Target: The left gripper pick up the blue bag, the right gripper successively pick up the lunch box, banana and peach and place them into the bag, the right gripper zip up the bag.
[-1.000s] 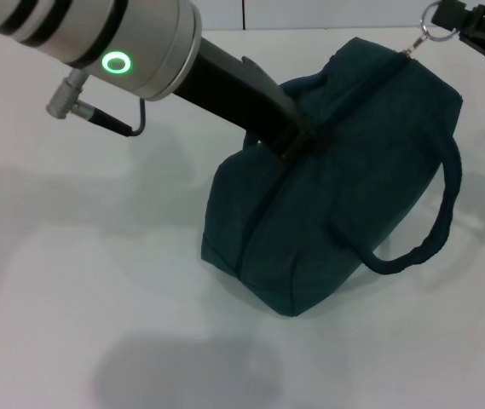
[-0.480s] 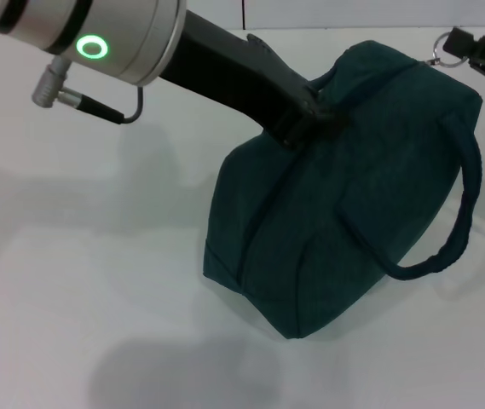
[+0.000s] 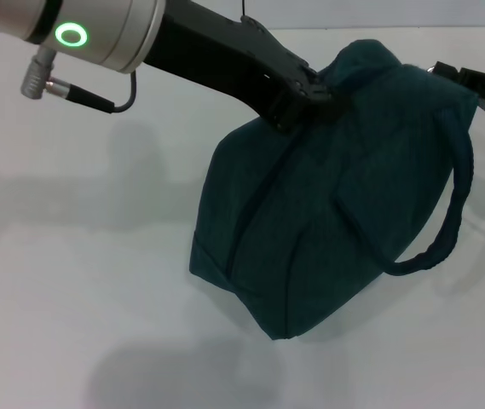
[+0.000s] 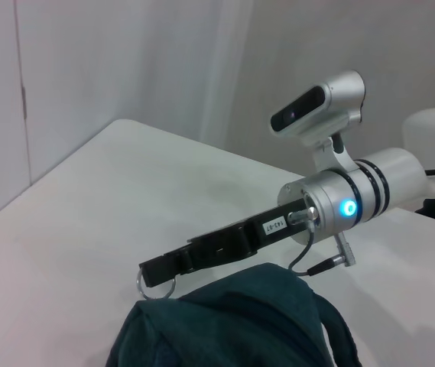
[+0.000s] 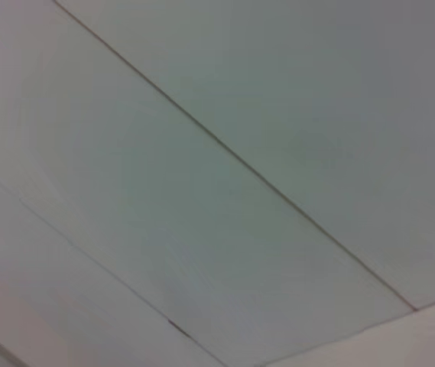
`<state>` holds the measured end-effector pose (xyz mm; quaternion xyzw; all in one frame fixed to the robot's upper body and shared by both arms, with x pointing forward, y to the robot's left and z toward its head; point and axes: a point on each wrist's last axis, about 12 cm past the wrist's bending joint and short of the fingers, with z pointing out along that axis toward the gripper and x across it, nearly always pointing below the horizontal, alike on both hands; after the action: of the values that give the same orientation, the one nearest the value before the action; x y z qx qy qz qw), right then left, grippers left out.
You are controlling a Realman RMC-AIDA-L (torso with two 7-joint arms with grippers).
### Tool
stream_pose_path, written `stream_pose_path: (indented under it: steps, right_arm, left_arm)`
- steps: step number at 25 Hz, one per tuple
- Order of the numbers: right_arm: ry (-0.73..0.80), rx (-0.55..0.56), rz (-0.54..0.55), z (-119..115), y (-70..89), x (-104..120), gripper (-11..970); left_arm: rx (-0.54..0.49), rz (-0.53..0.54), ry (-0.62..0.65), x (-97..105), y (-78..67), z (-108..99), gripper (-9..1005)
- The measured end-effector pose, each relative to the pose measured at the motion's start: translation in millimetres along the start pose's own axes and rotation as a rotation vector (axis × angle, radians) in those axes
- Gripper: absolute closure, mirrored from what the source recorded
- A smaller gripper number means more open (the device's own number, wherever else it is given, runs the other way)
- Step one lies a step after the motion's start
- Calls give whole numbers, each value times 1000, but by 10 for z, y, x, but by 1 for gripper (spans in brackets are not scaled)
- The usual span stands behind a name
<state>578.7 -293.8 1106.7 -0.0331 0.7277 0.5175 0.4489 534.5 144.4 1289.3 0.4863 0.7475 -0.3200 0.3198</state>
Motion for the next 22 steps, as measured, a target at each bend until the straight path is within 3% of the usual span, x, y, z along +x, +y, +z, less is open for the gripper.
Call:
stream_pose_path:
  steps: [8, 15, 22]
  right_arm:
    - [-11, 24, -12, -8, -33, 6, 903]
    - [-46, -51, -95, -32, 58, -30, 902]
    - [-100, -85, -139, -151, 87, 10, 659]
  left_arm:
    - [-9, 1, -14, 22, 31, -17, 899]
    - [-11, -30, -27, 95, 128, 37, 891]
    - [-39, -82, -53, 232, 365, 172, 882]
